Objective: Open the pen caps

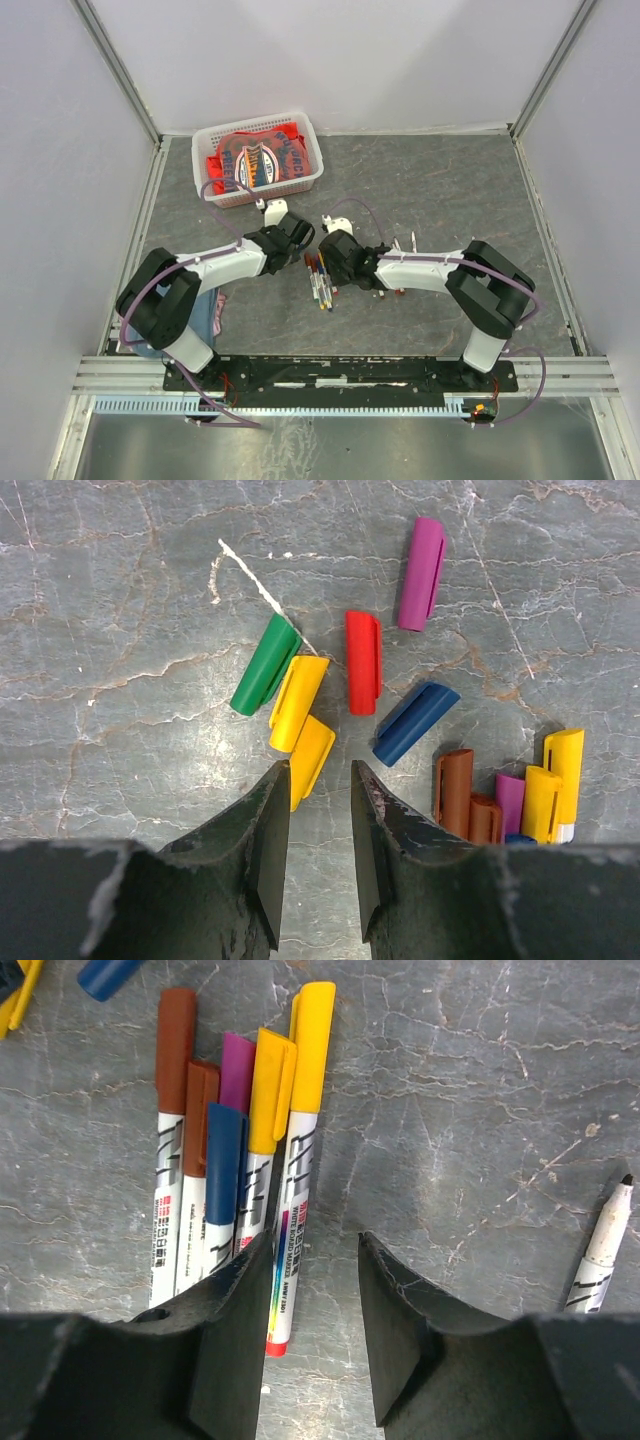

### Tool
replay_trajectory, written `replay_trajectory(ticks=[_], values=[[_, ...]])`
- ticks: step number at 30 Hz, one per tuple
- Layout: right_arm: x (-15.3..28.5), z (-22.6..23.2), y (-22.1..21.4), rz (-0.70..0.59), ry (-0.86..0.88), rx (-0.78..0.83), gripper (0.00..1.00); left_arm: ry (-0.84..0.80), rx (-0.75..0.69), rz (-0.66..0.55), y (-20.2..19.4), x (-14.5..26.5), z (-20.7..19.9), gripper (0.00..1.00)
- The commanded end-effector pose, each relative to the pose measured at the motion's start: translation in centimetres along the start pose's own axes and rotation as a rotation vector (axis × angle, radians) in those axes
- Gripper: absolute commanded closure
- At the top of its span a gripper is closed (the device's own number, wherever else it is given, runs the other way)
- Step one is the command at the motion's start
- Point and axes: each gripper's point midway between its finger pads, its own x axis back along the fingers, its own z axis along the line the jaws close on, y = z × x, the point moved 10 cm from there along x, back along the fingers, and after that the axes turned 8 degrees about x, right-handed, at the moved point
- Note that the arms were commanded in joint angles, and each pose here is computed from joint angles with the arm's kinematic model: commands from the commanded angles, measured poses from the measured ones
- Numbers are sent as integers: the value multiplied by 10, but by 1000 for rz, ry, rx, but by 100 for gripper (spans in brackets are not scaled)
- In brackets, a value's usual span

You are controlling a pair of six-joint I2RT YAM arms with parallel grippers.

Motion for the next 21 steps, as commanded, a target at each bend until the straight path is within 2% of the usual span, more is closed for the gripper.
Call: replay_trajectory(ticks=[1,15,21], values=[[0,9,14,-52,24,-20,54,-26,9,-77,15,11,-5,63],[-10,16,-13,37,-48,38,59,-83,53,-99,22,25,-7,60],[-15,15,-29,74,-74,30,69,-93,61,-88,22,25,-9,58]])
